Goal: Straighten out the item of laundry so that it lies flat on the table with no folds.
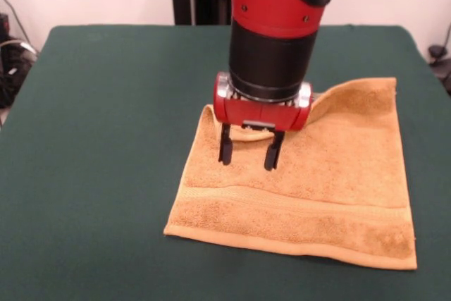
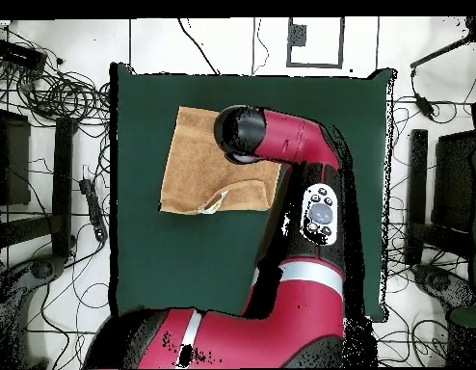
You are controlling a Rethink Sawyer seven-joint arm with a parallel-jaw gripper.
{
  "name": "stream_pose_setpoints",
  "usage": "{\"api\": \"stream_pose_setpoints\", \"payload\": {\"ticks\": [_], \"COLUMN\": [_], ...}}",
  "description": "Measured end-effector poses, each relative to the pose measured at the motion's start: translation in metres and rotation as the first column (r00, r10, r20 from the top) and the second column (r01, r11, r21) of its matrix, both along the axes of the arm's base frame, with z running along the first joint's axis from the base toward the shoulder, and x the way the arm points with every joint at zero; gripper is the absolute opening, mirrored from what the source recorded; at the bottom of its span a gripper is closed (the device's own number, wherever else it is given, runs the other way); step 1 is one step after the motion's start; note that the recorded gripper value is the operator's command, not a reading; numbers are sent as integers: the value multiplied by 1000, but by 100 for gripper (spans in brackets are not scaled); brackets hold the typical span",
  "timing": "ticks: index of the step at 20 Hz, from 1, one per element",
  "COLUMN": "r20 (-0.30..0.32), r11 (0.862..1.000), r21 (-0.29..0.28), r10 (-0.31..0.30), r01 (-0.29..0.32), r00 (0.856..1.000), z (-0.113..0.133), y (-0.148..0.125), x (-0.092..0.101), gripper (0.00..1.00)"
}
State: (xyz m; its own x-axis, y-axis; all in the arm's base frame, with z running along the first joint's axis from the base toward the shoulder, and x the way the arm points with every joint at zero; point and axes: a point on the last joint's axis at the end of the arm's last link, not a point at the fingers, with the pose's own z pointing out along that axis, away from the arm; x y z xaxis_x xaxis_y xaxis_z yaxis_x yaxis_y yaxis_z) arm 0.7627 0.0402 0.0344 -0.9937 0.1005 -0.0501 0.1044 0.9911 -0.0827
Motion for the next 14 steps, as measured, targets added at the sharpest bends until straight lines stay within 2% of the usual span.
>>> {"api": "stream_pose_setpoints", "payload": {"ticks": [8, 11, 14], "r20": [-43, -68, -79], "r11": [1000, 999, 996], "r21": [3, -15, -30], "r10": [-12, -37, -88], "r01": [13, 37, 86], "r00": [999, 997, 993], "z": [-38, -53, -63], "y": [3, 6, 14], "x": [-9, -20, -27], "gripper": [100, 100, 100]}}
